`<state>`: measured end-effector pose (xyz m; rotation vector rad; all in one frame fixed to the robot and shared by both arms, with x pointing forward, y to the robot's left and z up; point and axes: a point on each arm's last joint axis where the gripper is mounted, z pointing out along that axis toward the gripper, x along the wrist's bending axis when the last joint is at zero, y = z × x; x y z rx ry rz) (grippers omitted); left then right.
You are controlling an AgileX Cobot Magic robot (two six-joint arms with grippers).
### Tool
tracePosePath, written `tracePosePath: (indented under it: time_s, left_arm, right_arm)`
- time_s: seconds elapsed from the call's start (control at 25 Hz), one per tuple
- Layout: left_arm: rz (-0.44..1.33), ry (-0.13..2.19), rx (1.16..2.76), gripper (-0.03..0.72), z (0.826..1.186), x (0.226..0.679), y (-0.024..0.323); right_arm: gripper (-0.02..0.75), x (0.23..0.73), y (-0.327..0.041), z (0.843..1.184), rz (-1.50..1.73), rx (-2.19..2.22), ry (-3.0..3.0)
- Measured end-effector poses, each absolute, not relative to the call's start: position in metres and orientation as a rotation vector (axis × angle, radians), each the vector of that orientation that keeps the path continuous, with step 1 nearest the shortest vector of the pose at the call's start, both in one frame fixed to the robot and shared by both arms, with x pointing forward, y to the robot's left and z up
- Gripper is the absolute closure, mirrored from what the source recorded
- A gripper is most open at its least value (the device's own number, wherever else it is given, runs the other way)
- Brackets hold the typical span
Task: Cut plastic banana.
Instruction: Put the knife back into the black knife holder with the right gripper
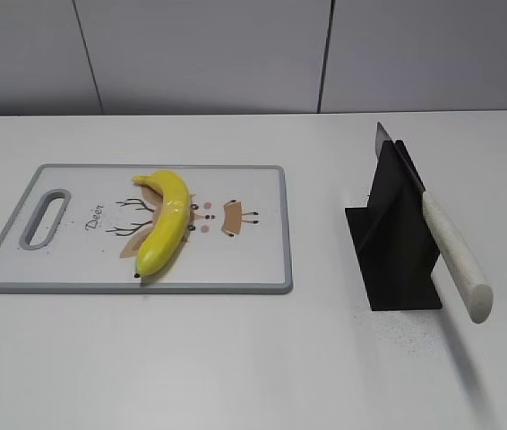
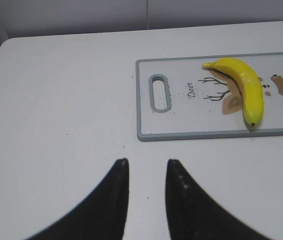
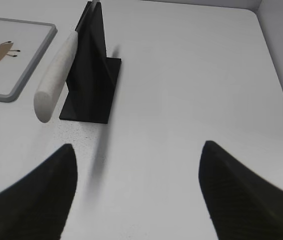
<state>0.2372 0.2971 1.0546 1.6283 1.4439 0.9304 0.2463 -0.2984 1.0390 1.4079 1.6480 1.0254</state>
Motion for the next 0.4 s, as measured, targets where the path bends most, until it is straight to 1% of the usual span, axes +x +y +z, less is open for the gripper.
tracePosePath:
  time_s: [0.4]
  left_arm:
    - [0.930, 1.444, 1.628, 0.446, 1.0546, 0.2372, 0.2971]
  right_arm:
    - [0.146, 0.2463, -0.2984, 1.0390, 1.026, 1.408, 1.648]
